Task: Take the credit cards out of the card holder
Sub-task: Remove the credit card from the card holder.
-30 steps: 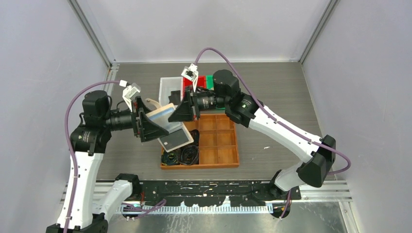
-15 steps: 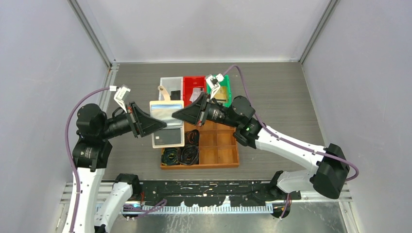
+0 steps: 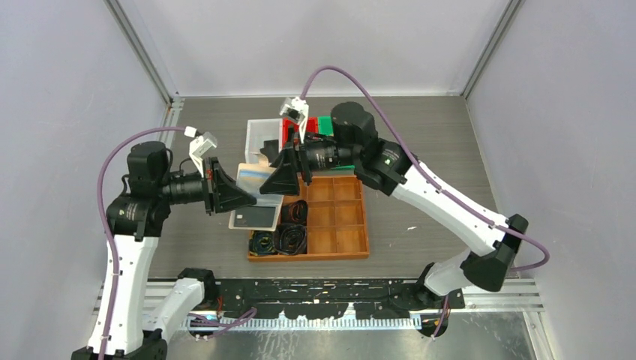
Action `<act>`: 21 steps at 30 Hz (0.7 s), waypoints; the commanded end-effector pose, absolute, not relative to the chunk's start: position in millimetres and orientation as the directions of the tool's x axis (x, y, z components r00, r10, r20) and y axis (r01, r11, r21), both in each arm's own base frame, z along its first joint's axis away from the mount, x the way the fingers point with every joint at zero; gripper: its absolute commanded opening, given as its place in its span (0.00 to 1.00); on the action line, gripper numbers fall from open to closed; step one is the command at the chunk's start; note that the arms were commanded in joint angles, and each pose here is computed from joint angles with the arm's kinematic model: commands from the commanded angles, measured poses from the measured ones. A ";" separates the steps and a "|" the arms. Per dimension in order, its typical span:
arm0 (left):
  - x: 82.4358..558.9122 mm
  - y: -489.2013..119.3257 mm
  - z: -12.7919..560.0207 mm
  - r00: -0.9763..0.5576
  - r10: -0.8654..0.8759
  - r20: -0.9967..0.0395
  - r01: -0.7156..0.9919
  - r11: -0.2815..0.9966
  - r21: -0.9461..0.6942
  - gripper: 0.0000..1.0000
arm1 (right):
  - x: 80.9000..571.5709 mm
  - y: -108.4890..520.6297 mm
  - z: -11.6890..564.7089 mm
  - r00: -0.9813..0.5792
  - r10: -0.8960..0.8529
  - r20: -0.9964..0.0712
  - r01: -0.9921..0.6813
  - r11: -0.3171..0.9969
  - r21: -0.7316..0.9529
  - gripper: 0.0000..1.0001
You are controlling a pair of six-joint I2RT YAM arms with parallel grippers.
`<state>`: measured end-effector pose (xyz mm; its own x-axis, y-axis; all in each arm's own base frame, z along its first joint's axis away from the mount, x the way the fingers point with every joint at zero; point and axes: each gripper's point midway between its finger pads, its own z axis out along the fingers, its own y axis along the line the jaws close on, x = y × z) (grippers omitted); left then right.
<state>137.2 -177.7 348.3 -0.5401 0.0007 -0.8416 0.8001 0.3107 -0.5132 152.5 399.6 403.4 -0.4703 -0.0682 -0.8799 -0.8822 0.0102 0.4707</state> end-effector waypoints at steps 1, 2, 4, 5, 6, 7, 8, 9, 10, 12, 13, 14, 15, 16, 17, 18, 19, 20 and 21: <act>113.8 -175.0 345.0 -0.431 0.117 -0.895 0.889 0.225 -0.399 0.00 | 132.1 386.5 370.9 -0.383 -0.318 -0.867 -0.902 -0.074 0.426 0.66; 114.5 -174.6 345.2 -0.427 0.123 -0.896 0.891 0.225 -0.394 0.00 | 131.5 386.8 369.2 -0.375 -0.330 -0.867 -0.903 -0.083 0.422 0.65; 114.0 -174.0 345.2 -0.415 0.136 -0.900 0.898 0.219 -0.381 0.00 | 129.4 387.1 369.8 -0.370 -0.336 -0.866 -0.900 -0.099 0.424 0.64; 114.8 -173.8 344.4 -0.406 0.143 -0.903 0.903 0.216 -0.372 0.00 | 129.7 387.6 369.4 -0.370 -0.336 -0.866 -0.900 -0.103 0.424 0.63; 115.0 -173.5 344.4 -0.401 0.148 -0.904 0.905 0.216 -0.366 0.00 | 129.5 388.1 370.3 -0.370 -0.333 -0.867 -0.899 -0.106 0.424 0.61; 115.6 -173.3 344.0 -0.400 0.152 -0.904 0.906 0.215 -0.365 0.00 | 129.8 389.6 371.2 -0.371 -0.328 -0.869 -0.899 -0.108 0.425 0.58; 115.7 -173.3 344.3 -0.398 0.154 -0.904 0.907 0.213 -0.363 0.00 | 131.2 391.2 371.1 -0.378 -0.324 -0.867 -0.897 -0.106 0.430 0.53; 115.7 -173.6 344.8 -0.399 0.153 -0.904 0.907 0.209 -0.365 0.00 | 131.8 392.9 373.2 -0.382 -0.316 -0.868 -0.895 -0.108 0.433 0.49; 115.7 -173.8 344.9 -0.401 0.152 -0.903 0.907 0.206 -0.368 0.00 | 132.8 395.9 375.2 -0.391 -0.306 -0.868 -0.890 -0.112 0.441 0.46; 116.7 -174.2 345.8 -0.399 0.150 -0.905 0.908 0.203 -0.367 0.00 | 134.6 402.3 380.1 -0.413 -0.279 -0.867 -0.880 -0.123 0.458 0.34; 117.8 -174.3 346.2 -0.398 0.150 -0.905 0.908 0.204 -0.366 0.00 | 135.2 404.9 383.2 -0.422 -0.264 -0.867 -0.876 -0.129 0.465 0.24; 119.6 -174.1 346.3 -0.395 0.149 -0.906 0.908 0.211 -0.361 0.02 | 137.9 407.5 385.7 -0.429 -0.246 -0.869 -0.875 -0.126 0.467 0.14; 122.1 -173.9 347.2 -0.391 0.146 -0.908 0.908 0.220 -0.356 0.08 | 141.7 408.7 388.9 -0.434 -0.221 -0.873 -0.877 -0.115 0.466 0.04; 124.8 -174.1 347.2 -0.400 0.139 -0.906 0.903 0.231 -0.363 0.25 | 148.2 409.2 391.2 -0.449 -0.192 -0.873 -0.877 -0.091 0.471 0.01; 128.8 -174.0 347.1 -0.410 0.128 -0.903 0.894 0.251 -0.371 0.47 | 155.1 408.4 396.3 -0.459 -0.150 -0.876 -0.878 -0.073 0.473 0.01; 133.9 -173.4 346.3 -0.432 0.113 -0.895 0.877 0.283 -0.388 0.63 | 163.9 405.5 408.2 -0.463 -0.078 -0.883 -0.882 -0.056 0.468 0.01; 137.2 -174.0 345.8 -0.457 0.089 -0.885 0.859 0.301 -0.414 0.76 | 172.8 401.6 415.7 -0.479 -0.018 -0.877 -0.877 -0.038 0.480 0.01; 140.2 -174.1 343.8 -0.481 0.062 -0.875 0.839 0.324 -0.438 0.89 | 179.7 395.9 425.5 -0.505 0.054 -0.861 -0.863 -0.035 0.504 0.01; 141.8 -175.1 343.7 -0.503 0.029 -0.864 0.820 0.333 -0.466 0.98 | 185.6 389.1 432.9 -0.522 0.124 -0.844 -0.852 -0.034 0.523 0.01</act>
